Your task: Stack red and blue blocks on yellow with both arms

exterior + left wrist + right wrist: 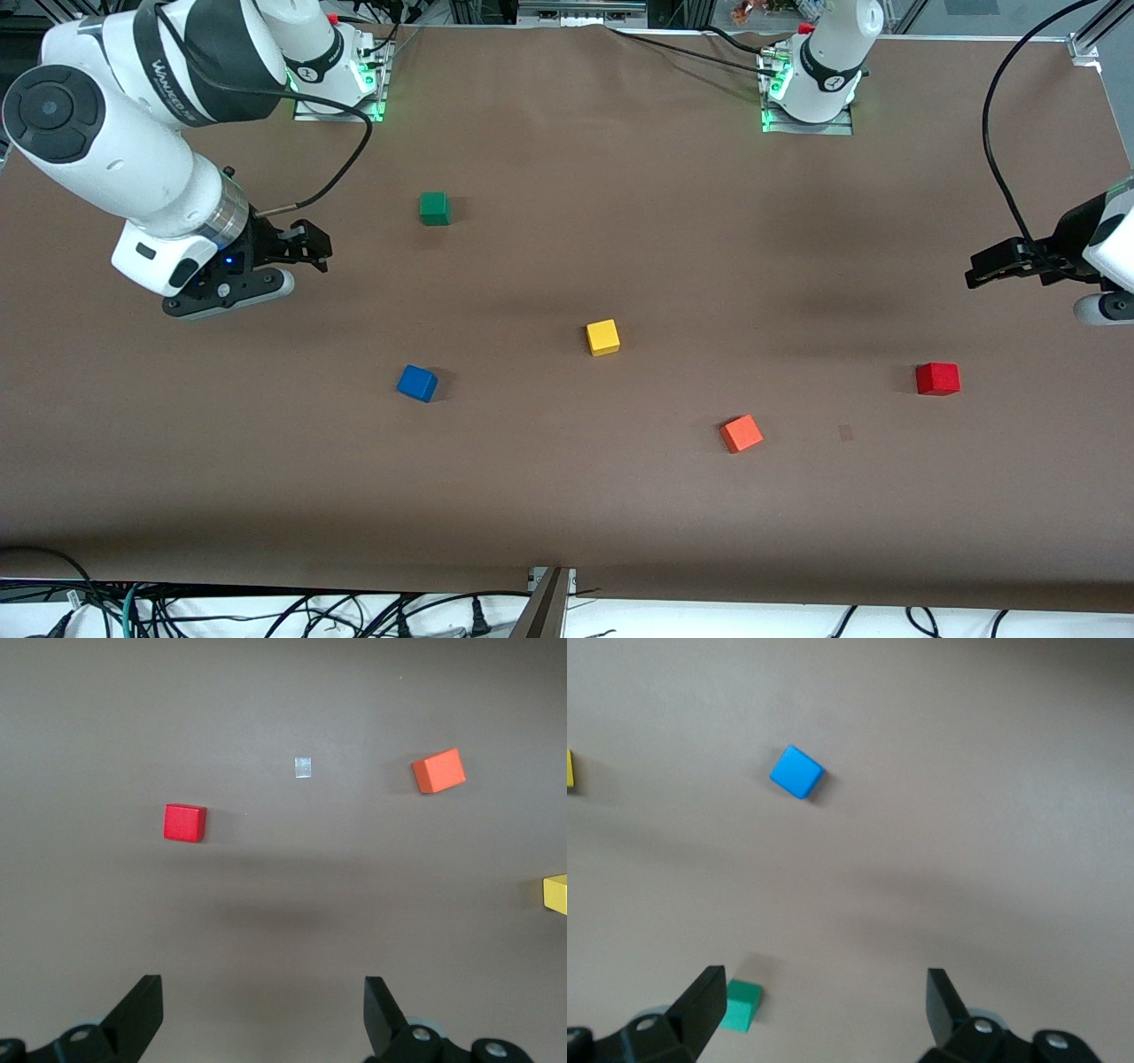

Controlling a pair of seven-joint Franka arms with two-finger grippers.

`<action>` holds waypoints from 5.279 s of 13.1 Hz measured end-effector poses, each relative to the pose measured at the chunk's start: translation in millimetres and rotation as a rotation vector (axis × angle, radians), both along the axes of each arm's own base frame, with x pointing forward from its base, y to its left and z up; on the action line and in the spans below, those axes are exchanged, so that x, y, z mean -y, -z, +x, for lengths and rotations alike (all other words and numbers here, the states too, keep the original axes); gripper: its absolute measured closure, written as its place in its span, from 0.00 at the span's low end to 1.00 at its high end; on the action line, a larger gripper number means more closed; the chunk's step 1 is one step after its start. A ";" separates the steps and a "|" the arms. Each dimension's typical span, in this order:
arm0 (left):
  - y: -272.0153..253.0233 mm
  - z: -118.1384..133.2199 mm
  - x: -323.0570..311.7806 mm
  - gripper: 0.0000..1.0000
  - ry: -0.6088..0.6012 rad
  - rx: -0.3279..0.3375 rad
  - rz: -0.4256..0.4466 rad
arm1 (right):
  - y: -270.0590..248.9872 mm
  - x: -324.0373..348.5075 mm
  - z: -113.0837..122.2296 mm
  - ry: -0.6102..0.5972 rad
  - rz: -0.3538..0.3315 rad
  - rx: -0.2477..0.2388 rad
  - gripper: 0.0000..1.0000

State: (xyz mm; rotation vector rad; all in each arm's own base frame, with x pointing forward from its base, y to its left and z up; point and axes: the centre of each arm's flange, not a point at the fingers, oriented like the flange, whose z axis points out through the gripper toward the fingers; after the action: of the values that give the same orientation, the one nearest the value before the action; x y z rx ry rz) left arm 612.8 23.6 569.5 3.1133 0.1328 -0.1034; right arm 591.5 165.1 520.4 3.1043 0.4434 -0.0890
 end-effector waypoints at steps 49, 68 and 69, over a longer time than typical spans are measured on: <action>264.3 -7.4 387.7 0.45 -0.112 -0.011 -0.100 | 296.8 -77.4 104.5 0.369 0.086 0.003 0.45; 288.1 -12.0 455.0 0.10 -0.179 0.010 -0.063 | 85.9 -81.7 81.1 0.130 0.114 -0.073 0.45; 274.1 -6.3 452.0 0.00 -0.186 0.007 -0.055 | 87.6 -84.5 80.5 0.136 0.112 -0.075 0.45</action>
State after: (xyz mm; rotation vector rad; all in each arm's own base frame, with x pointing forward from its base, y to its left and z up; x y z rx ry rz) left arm 606.5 -428.4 295.4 3.0273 0.4104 -0.0910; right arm 672.0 249.6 432.7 3.2477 0.2462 -0.1888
